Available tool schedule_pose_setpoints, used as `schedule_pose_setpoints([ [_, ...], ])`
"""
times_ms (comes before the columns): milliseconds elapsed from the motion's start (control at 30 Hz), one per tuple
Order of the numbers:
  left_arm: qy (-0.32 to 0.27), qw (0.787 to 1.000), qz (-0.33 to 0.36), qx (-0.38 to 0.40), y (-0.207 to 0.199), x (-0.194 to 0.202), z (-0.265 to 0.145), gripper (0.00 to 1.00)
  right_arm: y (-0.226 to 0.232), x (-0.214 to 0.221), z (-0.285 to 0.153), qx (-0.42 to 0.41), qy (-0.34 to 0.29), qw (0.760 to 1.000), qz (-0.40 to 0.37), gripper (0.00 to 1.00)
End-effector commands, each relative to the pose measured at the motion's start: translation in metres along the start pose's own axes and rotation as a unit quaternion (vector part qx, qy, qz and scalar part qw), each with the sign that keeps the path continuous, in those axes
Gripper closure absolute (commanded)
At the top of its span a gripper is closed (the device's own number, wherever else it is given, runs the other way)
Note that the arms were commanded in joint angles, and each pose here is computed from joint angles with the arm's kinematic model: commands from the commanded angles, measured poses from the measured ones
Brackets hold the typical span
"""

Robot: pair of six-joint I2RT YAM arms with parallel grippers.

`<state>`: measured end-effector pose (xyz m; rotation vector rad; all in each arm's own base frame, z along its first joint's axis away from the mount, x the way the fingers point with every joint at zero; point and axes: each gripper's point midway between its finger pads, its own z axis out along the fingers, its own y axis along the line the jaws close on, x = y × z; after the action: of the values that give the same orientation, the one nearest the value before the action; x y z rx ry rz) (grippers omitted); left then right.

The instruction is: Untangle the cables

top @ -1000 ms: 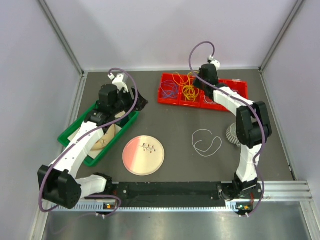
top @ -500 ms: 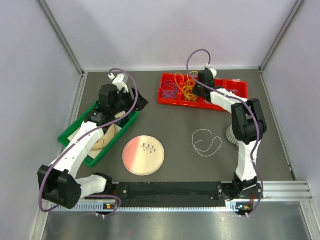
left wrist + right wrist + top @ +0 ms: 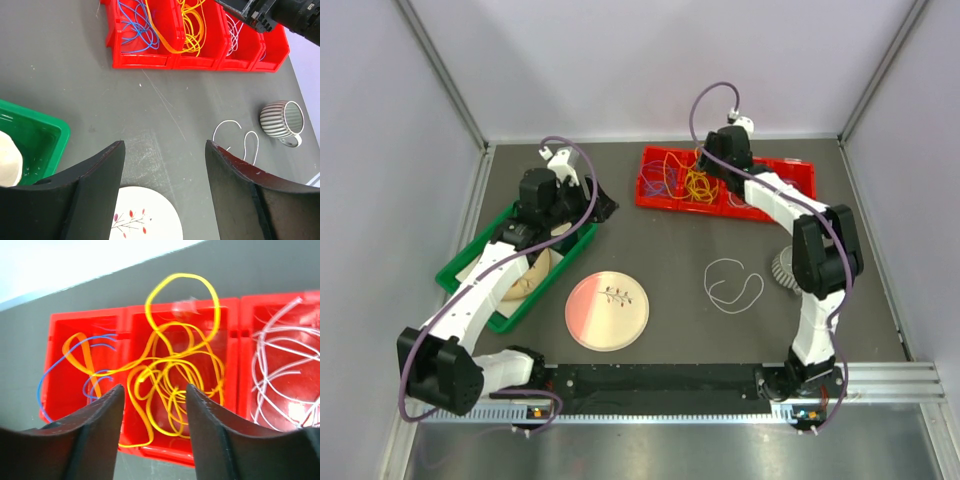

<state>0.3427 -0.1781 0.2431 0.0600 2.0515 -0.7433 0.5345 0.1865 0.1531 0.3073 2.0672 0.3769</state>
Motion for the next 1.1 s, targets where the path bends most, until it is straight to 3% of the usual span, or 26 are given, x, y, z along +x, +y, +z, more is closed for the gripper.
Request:
schedule_pose_setpoints([
  [0,-0.027,0.999,0.008,0.017,-0.009,-0.018,0.0,0.3,0.047,-0.031,-0.013,-0.04,-0.047,0.996,-0.058,0.44],
  [267,-0.025,0.999,0.013,0.015,-0.008,-0.019,-0.001,0.3,0.077,-0.01,0.008,-0.046,-0.017,0.987,-0.155,0.32],
  [433,-0.025,1.0,0.015,0.007,-0.006,-0.02,-0.002,0.3,0.08,0.0,0.027,-0.022,0.0,0.981,-0.192,0.34],
  [533,-0.024,1.0,0.016,0.004,-0.005,-0.019,-0.002,0.3,0.076,0.001,0.033,-0.01,-0.001,0.981,-0.194,0.4],
  [633,-0.023,1.0,0.016,0.003,-0.004,-0.018,-0.002,0.3,0.073,0.0,0.035,0.001,-0.003,0.981,-0.194,0.52],
  [733,-0.026,1.0,0.017,0.002,-0.003,-0.019,-0.003,0.3,0.071,-0.005,0.033,0.009,-0.01,0.981,-0.192,0.77],
  [767,-0.025,1.0,0.017,0.002,-0.003,-0.019,-0.003,0.3,0.072,-0.012,0.027,0.012,-0.018,0.982,-0.189,0.95],
  [800,-0.024,1.0,0.016,0.001,-0.003,-0.018,-0.003,0.3,0.065,-0.015,0.024,0.03,-0.025,0.982,-0.186,1.0],
  [1067,-0.024,1.0,0.013,0.01,-0.006,-0.018,-0.003,0.3,0.01,-0.046,-0.004,0.069,-0.063,0.989,-0.116,1.0],
])
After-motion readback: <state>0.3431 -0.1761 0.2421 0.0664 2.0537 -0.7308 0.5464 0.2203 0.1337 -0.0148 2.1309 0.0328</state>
